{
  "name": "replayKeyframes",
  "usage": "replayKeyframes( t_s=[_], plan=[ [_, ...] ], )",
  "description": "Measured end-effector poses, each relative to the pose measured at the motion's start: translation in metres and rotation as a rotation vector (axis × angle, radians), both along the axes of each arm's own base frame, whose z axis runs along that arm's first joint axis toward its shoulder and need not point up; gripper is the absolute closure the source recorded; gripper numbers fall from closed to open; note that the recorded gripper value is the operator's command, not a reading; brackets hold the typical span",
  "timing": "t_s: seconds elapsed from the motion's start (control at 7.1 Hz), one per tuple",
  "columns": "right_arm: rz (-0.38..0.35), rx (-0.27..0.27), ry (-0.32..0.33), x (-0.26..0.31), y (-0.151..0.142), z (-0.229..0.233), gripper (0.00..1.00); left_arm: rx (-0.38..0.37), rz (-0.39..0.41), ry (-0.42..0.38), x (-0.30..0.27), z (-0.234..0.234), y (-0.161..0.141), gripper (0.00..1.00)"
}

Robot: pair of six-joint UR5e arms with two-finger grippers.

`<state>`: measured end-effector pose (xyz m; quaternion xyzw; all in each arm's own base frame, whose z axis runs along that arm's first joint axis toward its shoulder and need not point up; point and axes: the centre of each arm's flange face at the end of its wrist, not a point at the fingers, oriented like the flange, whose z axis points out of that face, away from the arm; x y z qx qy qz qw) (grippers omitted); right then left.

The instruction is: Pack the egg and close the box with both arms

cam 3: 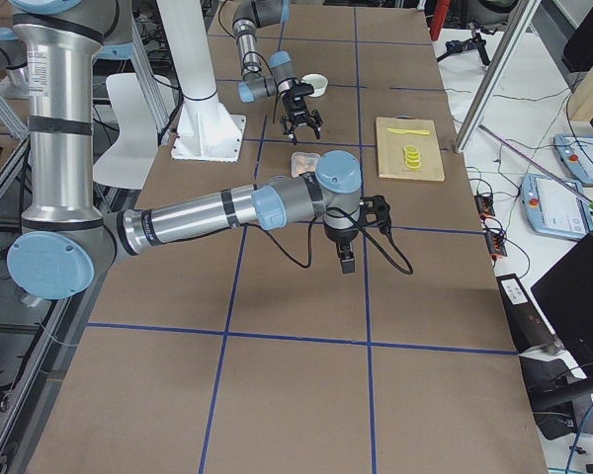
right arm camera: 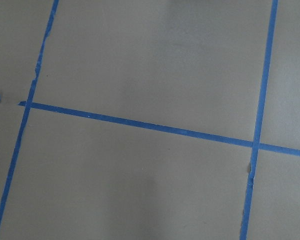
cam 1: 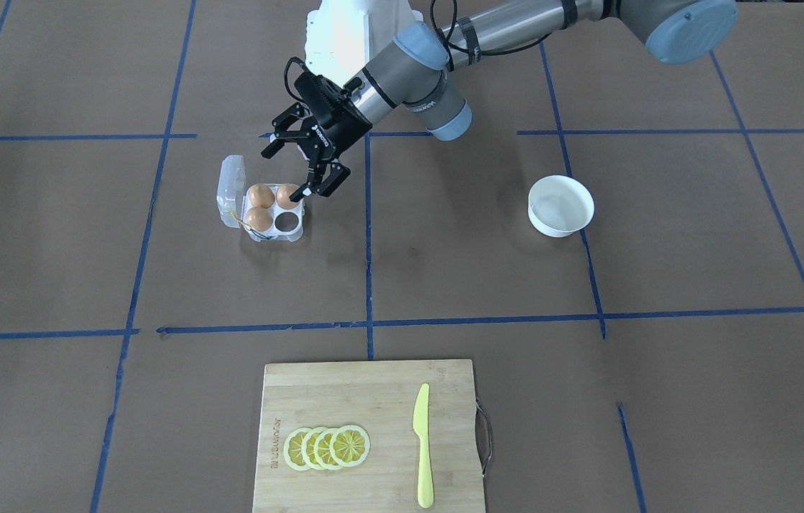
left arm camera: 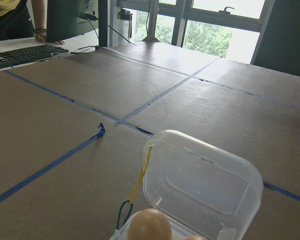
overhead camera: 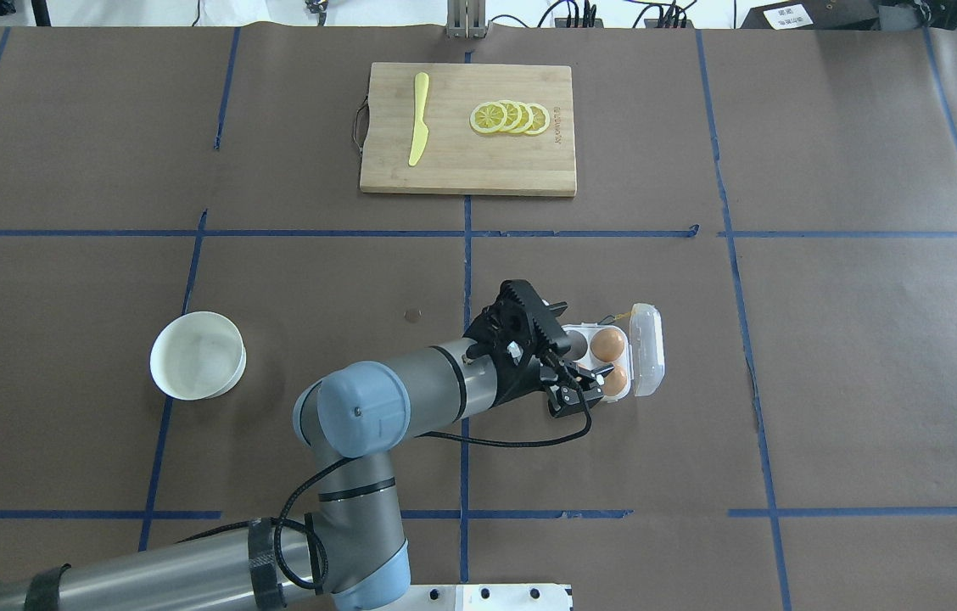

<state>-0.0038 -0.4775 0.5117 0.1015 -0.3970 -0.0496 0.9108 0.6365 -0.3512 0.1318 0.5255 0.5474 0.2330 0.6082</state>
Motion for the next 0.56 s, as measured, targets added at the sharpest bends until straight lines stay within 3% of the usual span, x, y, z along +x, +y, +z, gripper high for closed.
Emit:
replayKeyframes(
  t_s=[0.28,0.56],
  plan=[
    [0.000,-0.001,0.000,0.000,0.000,0.000,0.00,-0.062,0.033,-0.175,-0.053,-0.025,-0.035,0.00],
    [0.001,-0.004,0.000,0.000,0.000,0.001,0.00,-0.209,0.040,-0.402,-0.145,0.012,-0.089,0.00]
  ],
)
